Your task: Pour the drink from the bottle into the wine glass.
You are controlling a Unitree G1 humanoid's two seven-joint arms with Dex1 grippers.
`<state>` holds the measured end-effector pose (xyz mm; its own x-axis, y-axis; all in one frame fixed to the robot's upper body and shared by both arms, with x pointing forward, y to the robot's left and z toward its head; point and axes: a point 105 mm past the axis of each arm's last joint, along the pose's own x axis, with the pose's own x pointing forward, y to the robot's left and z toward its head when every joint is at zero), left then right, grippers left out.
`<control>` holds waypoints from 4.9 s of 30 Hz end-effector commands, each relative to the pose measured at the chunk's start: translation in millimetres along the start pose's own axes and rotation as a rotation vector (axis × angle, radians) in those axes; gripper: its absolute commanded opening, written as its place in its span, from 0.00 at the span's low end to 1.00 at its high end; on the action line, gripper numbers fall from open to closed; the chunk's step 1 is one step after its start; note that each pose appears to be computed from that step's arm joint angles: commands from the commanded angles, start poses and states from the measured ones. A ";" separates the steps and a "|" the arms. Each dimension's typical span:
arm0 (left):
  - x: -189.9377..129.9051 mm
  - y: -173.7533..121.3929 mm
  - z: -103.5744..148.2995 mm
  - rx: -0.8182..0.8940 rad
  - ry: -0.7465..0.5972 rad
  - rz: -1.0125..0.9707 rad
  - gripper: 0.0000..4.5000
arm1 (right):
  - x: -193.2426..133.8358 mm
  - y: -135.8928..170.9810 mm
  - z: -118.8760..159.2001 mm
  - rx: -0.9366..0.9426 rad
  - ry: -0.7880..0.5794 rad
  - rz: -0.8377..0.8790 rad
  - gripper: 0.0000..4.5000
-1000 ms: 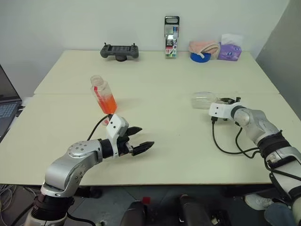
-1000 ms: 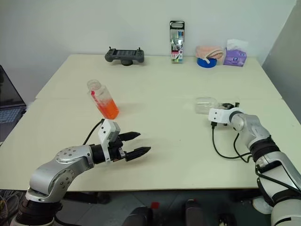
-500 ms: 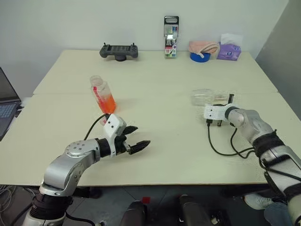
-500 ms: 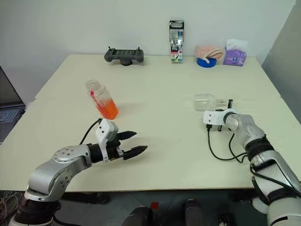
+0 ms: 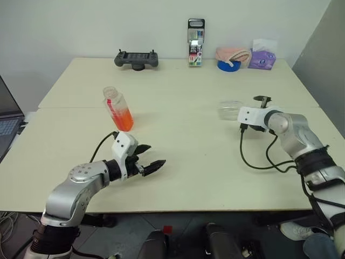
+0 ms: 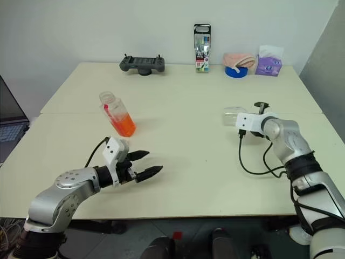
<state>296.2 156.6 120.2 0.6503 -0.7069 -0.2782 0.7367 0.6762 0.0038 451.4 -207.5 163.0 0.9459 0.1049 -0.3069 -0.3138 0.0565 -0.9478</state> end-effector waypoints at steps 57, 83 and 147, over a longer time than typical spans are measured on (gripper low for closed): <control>-78.0 -21.1 31.7 -0.064 -0.152 0.160 1.00 | -27.8 47.8 184.0 1.365 -0.727 0.093 0.06; -58.1 -4.5 31.9 -0.033 -0.130 0.138 1.00 | -29.2 111.4 163.9 1.223 -0.573 0.177 0.05; -38.7 134.1 77.6 0.141 -0.429 0.694 1.00 | -198.0 -92.6 123.7 0.677 -0.928 0.465 0.99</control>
<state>381.7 260.0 189.7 0.9702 -0.1749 0.1675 0.1530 0.9788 0.1361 288.4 -111.4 315.1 0.4023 0.8987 -0.1744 -0.8637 0.3094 -0.3979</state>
